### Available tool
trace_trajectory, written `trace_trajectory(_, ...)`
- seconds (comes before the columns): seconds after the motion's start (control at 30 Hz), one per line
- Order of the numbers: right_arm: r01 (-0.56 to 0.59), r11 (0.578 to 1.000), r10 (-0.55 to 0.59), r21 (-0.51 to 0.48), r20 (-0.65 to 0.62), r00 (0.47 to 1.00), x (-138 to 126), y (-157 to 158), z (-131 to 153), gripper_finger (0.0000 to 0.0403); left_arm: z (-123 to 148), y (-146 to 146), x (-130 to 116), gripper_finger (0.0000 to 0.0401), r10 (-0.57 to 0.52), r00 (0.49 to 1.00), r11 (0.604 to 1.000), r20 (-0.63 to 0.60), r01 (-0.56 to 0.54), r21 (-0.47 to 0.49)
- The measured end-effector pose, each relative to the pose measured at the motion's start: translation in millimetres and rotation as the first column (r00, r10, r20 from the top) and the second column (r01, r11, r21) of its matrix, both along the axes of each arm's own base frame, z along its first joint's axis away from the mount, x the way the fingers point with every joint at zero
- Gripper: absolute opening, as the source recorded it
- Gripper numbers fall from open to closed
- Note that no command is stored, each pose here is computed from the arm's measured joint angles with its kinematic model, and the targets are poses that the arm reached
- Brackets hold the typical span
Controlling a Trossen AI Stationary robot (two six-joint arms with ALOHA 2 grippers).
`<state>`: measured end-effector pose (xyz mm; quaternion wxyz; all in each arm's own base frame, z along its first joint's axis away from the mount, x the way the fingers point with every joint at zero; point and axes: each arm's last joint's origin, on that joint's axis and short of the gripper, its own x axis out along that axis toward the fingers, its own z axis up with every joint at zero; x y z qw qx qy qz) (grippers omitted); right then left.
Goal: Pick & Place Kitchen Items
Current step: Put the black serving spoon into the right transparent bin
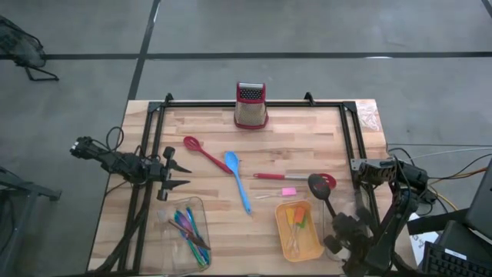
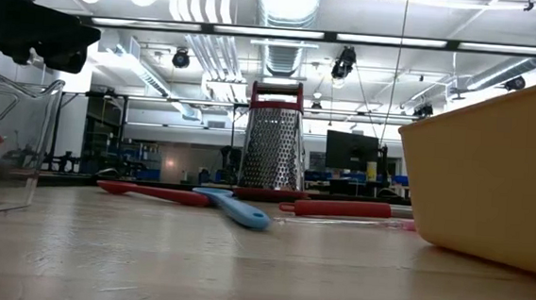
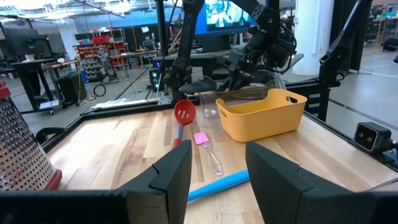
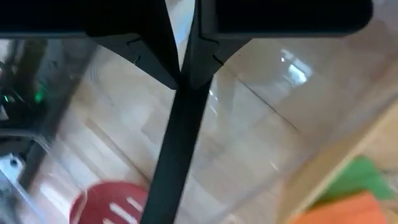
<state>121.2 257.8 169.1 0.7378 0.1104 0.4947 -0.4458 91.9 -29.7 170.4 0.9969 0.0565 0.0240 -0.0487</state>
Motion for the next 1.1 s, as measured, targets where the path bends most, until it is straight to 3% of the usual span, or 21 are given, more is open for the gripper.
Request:
trace_trajectory(0.17,0.029,0.999,-0.028,0.022,-0.013,1.000,-0.4,2.0,1.0,0.0011,0.0,0.0,0.0,0.0159,0.000,1.000,1.000,0.000,0.000,0.000)
trace_trajectory(0.4,0.022,0.993,-0.019,0.116,-0.027,0.999,2.5,11.5,6.4,0.0008,0.0,0.0,0.0,0.0158,0.000,1.000,1.000,0.000,0.000,0.000)
trace_trajectory(0.83,-0.050,0.999,0.050,-0.002,0.119,0.992,8.1,7.2,29.4,0.0010,0.0,0.0,0.0,0.0158,0.000,1.000,1.000,0.000,0.000,0.000)
trace_trajectory(0.93,-0.041,0.999,0.042,-0.010,0.116,0.992,10.3,5.1,29.7,0.0028,0.0,0.0,0.0,0.0159,0.000,1.000,1.000,0.000,0.000,0.000)
trace_trajectory(1.1,-0.047,0.998,0.052,-0.042,0.111,0.993,16.8,-0.9,29.4,0.0092,0.0,0.0,0.0,0.0158,0.000,1.000,1.000,0.000,0.000,0.000)
